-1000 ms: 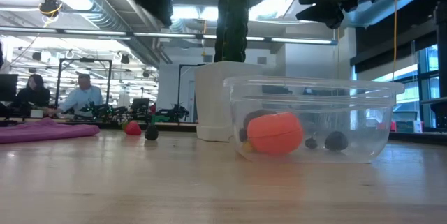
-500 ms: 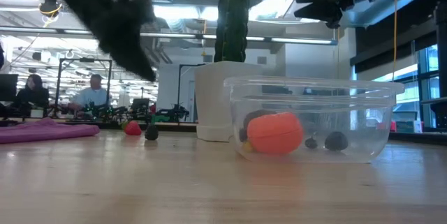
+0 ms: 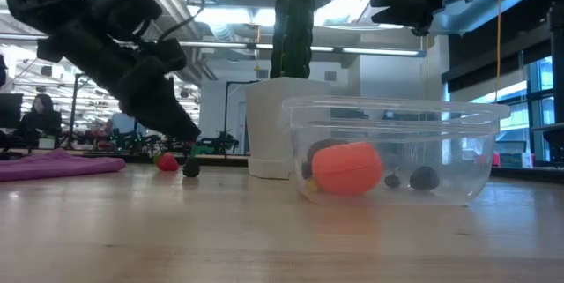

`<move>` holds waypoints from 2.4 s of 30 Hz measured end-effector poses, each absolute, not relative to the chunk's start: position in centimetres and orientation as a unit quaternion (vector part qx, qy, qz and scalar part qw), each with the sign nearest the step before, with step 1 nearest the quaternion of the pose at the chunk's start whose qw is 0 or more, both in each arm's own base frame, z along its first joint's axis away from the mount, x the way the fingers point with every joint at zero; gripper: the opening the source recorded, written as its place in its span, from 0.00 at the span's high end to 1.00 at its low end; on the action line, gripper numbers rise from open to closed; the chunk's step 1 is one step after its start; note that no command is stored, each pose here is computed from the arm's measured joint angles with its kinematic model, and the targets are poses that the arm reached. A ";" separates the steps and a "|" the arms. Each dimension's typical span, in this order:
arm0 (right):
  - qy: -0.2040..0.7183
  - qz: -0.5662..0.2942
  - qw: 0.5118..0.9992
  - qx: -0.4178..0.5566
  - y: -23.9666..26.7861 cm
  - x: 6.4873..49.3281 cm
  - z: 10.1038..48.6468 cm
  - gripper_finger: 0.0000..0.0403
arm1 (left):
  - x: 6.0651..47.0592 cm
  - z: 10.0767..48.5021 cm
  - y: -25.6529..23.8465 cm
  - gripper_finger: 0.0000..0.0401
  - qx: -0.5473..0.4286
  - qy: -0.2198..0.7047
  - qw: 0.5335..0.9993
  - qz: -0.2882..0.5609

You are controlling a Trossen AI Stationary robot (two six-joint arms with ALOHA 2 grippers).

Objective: Pick and placing Produce into tupperware
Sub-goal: Put the blackberry into the transparent bin

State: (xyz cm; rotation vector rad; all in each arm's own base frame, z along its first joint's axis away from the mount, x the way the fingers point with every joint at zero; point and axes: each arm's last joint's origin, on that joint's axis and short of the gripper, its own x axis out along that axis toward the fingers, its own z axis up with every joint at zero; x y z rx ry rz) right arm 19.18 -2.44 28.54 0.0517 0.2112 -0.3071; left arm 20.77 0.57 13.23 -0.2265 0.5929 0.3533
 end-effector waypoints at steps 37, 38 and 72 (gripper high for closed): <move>0.105 -0.159 0.982 0.015 -2.5 19.2 28.6 0.37 | 22.0 8.5 0.7 0.52 -0.101 0.361 0.910 0.178; 0.105 -0.159 0.982 0.015 -2.5 19.2 28.6 0.37 | 21.9 8.5 0.7 0.54 -0.101 0.362 0.910 0.178; 0.108 -0.157 0.982 -0.004 -2.5 19.2 28.6 0.37 | 25.1 22.4 -1.1 0.78 -0.164 0.124 0.978 0.035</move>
